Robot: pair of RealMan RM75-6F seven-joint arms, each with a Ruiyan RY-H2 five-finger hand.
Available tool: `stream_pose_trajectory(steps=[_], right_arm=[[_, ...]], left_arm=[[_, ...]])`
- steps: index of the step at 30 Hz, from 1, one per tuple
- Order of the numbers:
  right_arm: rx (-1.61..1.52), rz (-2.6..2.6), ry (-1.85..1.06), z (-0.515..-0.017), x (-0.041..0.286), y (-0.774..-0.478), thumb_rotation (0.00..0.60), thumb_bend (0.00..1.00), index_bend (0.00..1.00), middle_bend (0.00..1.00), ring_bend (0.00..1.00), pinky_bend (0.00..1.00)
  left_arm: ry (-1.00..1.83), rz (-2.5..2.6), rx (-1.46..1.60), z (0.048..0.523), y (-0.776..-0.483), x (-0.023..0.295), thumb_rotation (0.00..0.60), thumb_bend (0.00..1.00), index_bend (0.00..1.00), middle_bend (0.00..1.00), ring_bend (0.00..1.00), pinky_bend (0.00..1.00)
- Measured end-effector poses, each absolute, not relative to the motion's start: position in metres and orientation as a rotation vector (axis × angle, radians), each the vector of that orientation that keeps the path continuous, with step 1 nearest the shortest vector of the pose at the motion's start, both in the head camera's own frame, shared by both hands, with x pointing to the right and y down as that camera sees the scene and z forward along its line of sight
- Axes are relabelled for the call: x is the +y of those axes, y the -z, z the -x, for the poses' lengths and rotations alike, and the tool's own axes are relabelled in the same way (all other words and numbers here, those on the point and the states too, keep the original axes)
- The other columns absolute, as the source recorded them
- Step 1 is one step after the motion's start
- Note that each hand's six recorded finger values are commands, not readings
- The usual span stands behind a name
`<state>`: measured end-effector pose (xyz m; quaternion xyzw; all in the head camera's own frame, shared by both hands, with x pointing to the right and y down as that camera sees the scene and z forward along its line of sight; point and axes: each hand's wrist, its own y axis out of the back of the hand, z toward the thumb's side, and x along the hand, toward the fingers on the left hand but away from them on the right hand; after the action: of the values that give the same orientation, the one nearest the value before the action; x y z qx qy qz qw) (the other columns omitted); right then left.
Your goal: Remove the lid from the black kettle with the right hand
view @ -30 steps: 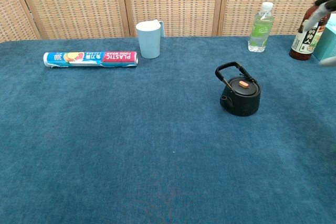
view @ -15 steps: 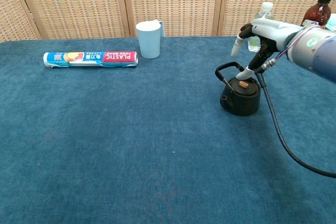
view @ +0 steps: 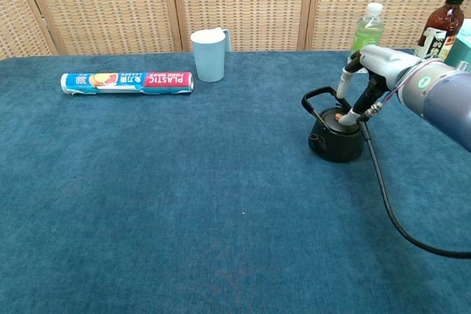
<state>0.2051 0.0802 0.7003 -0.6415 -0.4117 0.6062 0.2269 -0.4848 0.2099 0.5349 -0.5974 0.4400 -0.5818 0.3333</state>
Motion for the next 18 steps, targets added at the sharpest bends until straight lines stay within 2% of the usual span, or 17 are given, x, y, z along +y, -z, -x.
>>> stream_pose_trajectory(steps=[18], right_arm=[[-1.144, 1.755, -1.784, -0.2016, 0.0771, -0.7060, 0.600, 0.43, 0.51, 0.00, 0.00, 0.00]], left_arm=[[1.526, 1.566, 1.145, 0.4843, -0.5373, 0.2101, 0.600, 0.14, 0.00, 0.00, 0.00, 0.00]])
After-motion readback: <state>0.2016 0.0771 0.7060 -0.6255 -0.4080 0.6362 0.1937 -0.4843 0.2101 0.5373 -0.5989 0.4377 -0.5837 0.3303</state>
